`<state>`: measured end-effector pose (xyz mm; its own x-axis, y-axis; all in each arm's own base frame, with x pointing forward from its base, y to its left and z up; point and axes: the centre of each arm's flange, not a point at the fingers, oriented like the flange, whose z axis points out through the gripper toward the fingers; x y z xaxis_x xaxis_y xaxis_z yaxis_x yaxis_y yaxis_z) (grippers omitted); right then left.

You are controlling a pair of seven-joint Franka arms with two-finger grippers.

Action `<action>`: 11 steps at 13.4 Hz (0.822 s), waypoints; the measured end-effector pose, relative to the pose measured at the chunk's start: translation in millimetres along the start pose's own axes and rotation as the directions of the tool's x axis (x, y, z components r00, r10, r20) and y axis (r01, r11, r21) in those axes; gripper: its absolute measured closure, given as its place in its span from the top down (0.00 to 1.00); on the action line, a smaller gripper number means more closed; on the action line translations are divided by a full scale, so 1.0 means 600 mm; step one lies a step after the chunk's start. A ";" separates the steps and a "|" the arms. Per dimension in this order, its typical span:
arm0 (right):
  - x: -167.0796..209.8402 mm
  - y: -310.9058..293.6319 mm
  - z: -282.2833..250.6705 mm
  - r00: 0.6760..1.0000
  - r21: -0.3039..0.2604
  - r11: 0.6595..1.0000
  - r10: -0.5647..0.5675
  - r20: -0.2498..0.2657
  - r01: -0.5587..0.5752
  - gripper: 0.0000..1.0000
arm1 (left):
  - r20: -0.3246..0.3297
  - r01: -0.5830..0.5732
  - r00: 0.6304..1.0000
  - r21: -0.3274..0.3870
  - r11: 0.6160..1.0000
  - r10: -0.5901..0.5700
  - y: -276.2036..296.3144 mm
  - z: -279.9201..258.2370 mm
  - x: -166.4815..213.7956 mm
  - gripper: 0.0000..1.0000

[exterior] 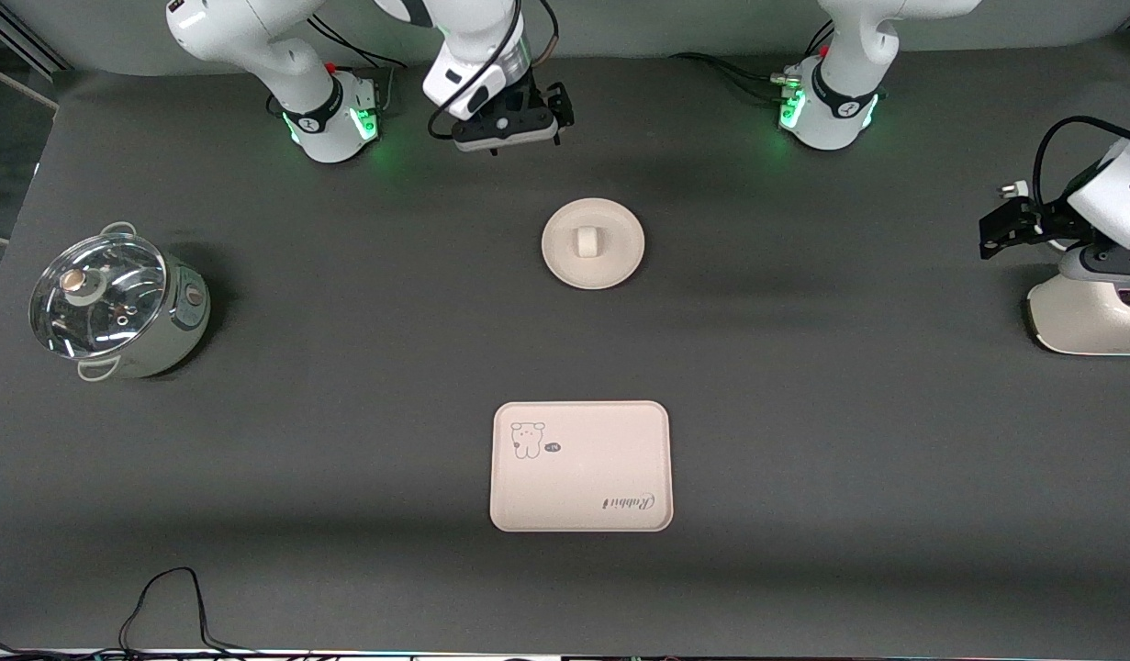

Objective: Place bun in plate and plate on tray
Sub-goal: 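Reach the right gripper to the plate rim and grip it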

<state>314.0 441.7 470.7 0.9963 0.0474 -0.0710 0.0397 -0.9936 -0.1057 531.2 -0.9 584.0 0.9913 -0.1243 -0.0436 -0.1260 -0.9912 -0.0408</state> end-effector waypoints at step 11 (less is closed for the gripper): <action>-0.002 0.061 0.250 0.998 0.086 0.995 0.058 -0.013 -0.057 1.00 | -0.018 -0.006 1.000 0.004 1.000 0.006 0.007 -0.015 -0.003 1.00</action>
<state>303.0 420.5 318.3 0.9979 -0.0121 -0.0644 -0.0239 -0.9822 -0.1861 529.3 -5.5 593.1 0.9910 -0.1315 -0.0260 -0.1325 -0.9902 -0.0448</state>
